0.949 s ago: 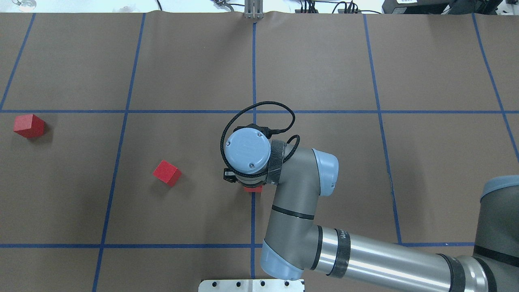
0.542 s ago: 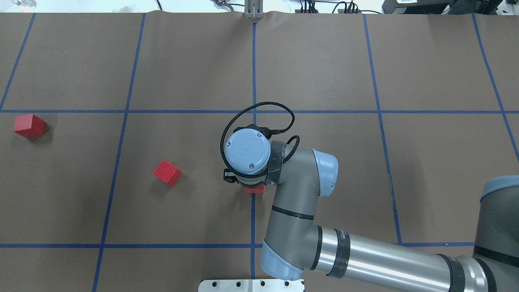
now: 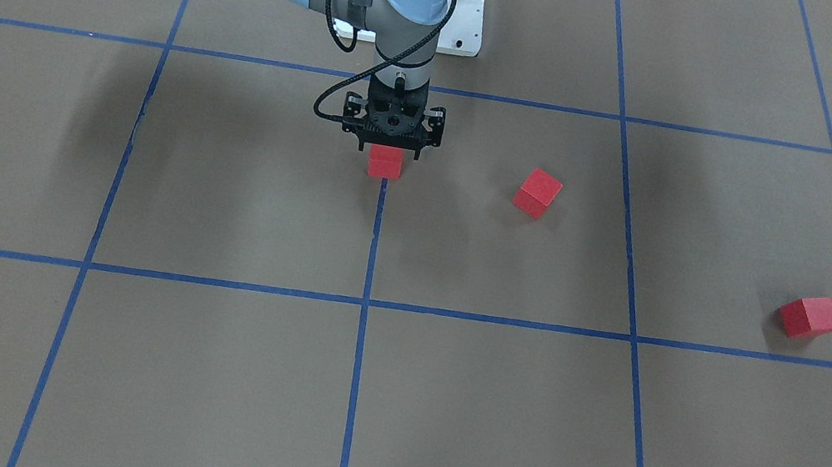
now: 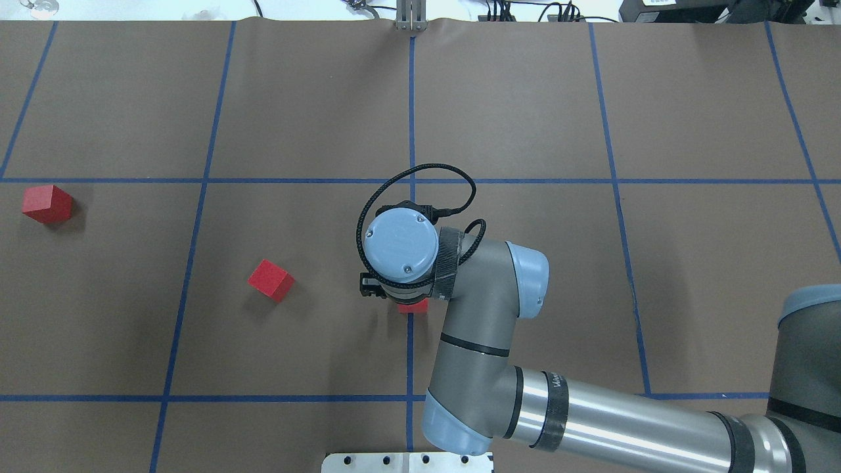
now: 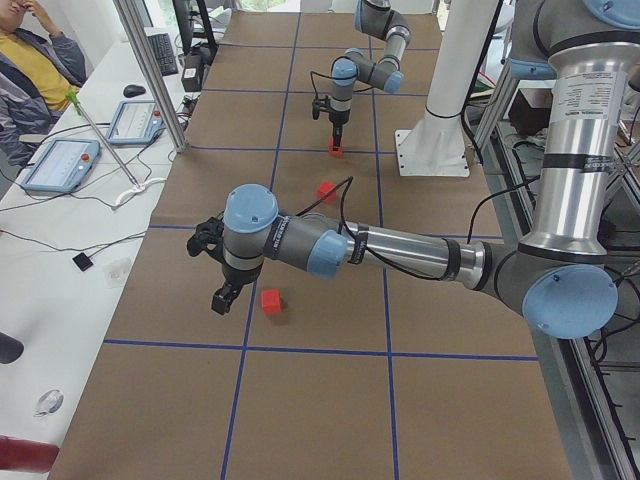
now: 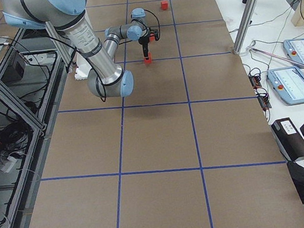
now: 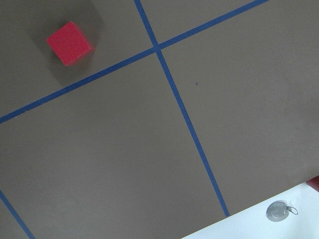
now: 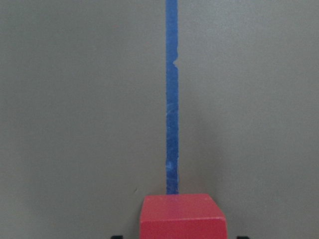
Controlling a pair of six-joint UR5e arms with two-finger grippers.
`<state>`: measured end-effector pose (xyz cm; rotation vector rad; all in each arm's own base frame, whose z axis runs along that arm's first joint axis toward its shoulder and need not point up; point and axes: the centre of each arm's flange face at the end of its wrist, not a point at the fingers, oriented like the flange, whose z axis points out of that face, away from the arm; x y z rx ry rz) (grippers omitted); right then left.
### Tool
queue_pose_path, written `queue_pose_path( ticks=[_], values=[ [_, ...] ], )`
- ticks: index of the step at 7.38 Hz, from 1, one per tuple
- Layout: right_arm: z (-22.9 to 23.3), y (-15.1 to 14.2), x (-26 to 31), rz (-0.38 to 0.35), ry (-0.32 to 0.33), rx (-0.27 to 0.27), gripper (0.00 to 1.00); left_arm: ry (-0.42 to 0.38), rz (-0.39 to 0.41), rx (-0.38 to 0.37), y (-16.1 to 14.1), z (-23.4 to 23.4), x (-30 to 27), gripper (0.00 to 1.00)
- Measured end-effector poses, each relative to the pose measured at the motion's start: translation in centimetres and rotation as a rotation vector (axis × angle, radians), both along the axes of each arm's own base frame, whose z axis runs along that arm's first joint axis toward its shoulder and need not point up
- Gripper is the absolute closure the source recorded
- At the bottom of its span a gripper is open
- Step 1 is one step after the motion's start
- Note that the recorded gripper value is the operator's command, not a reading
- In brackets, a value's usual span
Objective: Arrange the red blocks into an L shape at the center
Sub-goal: 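Lower the red cube at the center and open the right gripper, then move the left gripper down onto the nearer red cube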
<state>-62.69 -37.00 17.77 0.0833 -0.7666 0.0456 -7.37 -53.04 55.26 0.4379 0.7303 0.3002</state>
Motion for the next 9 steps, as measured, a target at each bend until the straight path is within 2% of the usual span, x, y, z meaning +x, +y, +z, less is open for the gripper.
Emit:
queue_pose_path(
  ticks=[2,4,5,7,9],
  values=[
    [-1.6,-4.0,5.0,0.024,-0.049,0.011,0.01,0.000,0.005,0.042,0.0,-0.5,0.2,0.00],
    [-0.1,-10.2,14.4,0.015,-0.063,0.039,0.01,0.015,0.049,0.101,-0.4,-1.8,3.9,0.00],
    [2.2,-13.2,20.0,-0.007,-0.058,0.064,0.01,0.047,0.064,0.102,-0.7,-3.2,7.7,0.00],
    [9.0,-18.3,31.6,-0.086,-0.012,0.146,0.01,0.141,0.064,0.046,-0.1,-6.5,15.7,0.00],
    [17.4,-20.4,42.1,-0.196,0.034,0.213,0.01,0.224,0.118,0.012,1.1,-11.8,24.2,0.00]
  ],
)
